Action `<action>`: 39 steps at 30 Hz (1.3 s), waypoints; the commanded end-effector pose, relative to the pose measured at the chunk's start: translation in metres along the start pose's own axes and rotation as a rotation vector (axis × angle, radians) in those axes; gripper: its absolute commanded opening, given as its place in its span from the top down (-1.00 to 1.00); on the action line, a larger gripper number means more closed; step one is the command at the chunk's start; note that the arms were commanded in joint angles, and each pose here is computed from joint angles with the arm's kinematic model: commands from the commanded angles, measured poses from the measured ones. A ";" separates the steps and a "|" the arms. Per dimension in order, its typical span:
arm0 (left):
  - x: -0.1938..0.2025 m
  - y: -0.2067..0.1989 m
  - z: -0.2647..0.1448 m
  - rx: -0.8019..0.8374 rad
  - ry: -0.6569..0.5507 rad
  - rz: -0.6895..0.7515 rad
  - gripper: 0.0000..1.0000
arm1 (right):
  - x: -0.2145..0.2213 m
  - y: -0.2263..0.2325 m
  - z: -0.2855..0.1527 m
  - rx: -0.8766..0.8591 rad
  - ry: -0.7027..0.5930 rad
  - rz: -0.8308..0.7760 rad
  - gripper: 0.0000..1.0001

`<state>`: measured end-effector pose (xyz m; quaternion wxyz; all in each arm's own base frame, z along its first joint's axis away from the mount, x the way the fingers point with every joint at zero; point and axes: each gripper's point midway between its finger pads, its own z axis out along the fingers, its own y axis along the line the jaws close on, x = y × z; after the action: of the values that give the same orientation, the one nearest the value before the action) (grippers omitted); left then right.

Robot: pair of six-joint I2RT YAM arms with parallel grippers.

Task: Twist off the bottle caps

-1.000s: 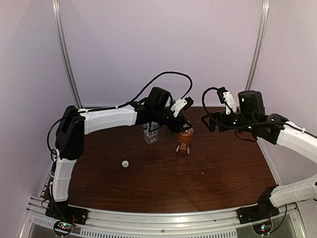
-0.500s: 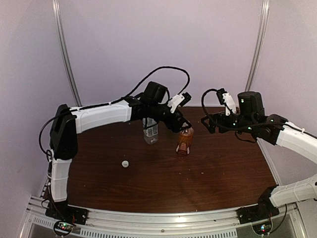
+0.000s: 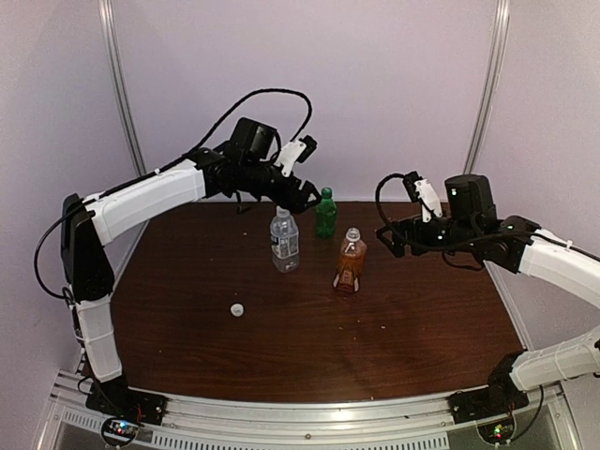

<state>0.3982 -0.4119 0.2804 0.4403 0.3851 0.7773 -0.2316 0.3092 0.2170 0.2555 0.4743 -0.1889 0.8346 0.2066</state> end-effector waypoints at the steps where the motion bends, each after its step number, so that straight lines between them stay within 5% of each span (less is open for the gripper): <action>1: 0.018 0.039 -0.007 -0.112 0.076 -0.075 -0.68 | 0.000 0.003 0.004 -0.025 0.006 -0.013 -1.00; 15: 0.065 0.068 0.027 -0.131 0.182 -0.133 -0.46 | 0.003 0.008 0.007 -0.053 0.028 -0.012 -1.00; 26: 0.080 0.071 0.035 -0.142 0.217 -0.136 0.01 | 0.004 0.009 0.009 -0.056 0.034 -0.005 -1.00; 30: 0.079 0.070 0.033 -0.140 0.220 -0.127 0.33 | 0.002 0.006 0.009 -0.042 0.027 0.004 -1.00; 39: 0.052 0.051 -0.001 -0.066 0.166 -0.124 0.77 | -0.006 0.008 0.008 -0.045 0.011 -0.002 -1.00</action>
<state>0.4370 -0.3620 0.1899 0.3461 0.3321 0.8608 -0.1704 0.3075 0.2271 0.2441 0.4529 -0.2067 0.8386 0.2213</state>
